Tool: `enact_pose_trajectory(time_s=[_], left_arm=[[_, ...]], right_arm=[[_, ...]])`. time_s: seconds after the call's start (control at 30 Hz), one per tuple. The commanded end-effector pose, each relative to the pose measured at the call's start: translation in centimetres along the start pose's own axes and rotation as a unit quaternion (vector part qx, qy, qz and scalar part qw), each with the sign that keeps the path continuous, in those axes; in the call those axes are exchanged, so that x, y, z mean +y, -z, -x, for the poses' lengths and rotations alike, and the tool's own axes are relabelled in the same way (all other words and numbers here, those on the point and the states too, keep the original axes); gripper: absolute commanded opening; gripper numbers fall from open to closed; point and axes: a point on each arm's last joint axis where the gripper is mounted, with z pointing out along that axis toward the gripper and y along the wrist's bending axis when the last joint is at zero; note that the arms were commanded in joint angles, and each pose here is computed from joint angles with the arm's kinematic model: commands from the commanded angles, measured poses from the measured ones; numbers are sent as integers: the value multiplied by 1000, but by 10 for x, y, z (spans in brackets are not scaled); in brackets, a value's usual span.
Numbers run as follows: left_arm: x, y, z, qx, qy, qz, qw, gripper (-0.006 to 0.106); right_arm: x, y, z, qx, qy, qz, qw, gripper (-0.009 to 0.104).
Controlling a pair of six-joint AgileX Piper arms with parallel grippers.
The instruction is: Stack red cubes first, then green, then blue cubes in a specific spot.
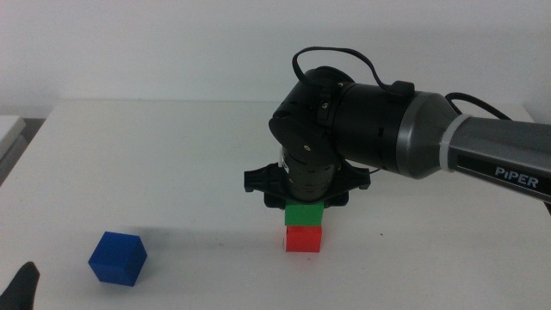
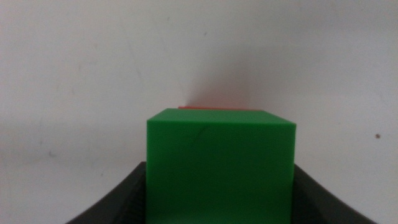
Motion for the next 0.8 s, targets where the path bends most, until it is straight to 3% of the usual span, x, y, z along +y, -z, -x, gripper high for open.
enact_pose_trajectory(time_s=[0.0,0.7,0.77], left_arm=[[0,0,1,-8,-3,1,1000,94],[0,0,1,-7,-3,1,1000,94],[0,0,1,-7,-2,1,1000,94]], right_arm=[[-2,-1,3,-16,-1,-10,1000,-1],[2,-24,-5,-2,1,-15,1000,-1],[2,-24,-5,-2,1,-15,1000,13]])
